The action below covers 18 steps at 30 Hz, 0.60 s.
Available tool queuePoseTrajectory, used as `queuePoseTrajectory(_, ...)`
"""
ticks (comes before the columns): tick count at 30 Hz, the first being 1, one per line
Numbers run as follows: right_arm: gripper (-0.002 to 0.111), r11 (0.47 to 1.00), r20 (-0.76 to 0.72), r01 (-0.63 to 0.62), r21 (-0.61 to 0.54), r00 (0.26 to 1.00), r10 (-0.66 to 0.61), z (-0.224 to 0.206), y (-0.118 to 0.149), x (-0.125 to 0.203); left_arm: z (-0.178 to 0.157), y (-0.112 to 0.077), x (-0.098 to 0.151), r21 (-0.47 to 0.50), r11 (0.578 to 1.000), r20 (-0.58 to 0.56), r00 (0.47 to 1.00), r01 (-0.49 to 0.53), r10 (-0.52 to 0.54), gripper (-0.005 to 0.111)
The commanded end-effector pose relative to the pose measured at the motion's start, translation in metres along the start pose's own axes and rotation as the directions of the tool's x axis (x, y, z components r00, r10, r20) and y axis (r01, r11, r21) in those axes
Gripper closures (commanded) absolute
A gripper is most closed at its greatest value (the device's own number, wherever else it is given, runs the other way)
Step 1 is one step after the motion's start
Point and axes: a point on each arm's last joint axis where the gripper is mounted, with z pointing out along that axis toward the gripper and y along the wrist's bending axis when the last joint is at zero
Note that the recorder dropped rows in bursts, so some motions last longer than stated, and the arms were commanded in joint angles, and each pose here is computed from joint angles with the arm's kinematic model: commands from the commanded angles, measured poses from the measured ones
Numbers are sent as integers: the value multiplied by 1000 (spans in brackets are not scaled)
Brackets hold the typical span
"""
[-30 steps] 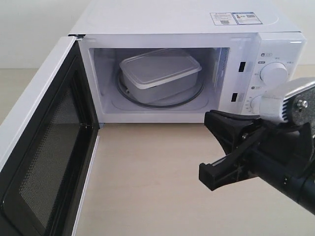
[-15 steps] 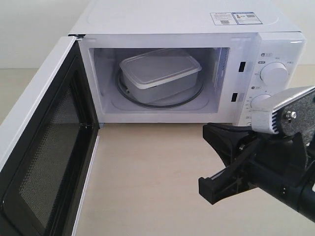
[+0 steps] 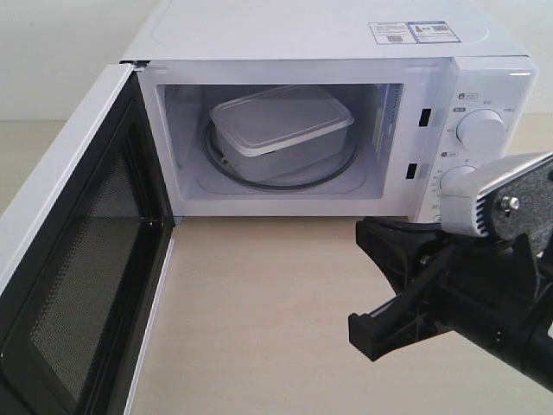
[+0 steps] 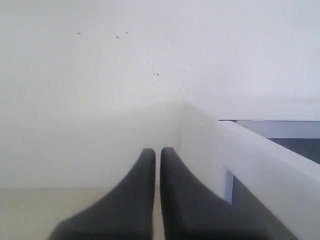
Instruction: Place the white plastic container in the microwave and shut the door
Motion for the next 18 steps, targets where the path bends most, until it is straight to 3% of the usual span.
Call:
queuePoseTrajectory(1, 108, 1000, -9, 8, -10, 1000, -8, -1, 1, 1, 0, 0, -1, -1, 1000, -22, 999, 28, -28, 102)
queuePoseTrajectory(6, 108, 1000, -11, 8, -11, 1000, -8, -1, 1, 1, -1, -2, -24, 6, 999, 36, 998, 50, -50, 102)
queuePoseTrajectory(14, 108, 1000, -11, 8, -11, 1000, -8, -1, 1, 1, -5, -4, -64, 5, 995, 97, 990, -101, 100, 102)
queuePoseTrajectory(18, 108, 1000, -8, 5, -10, 1000, -5, -1, 1, 1, -8, -5, -79, -2, 994, 165, 981, -107, 106, 102)
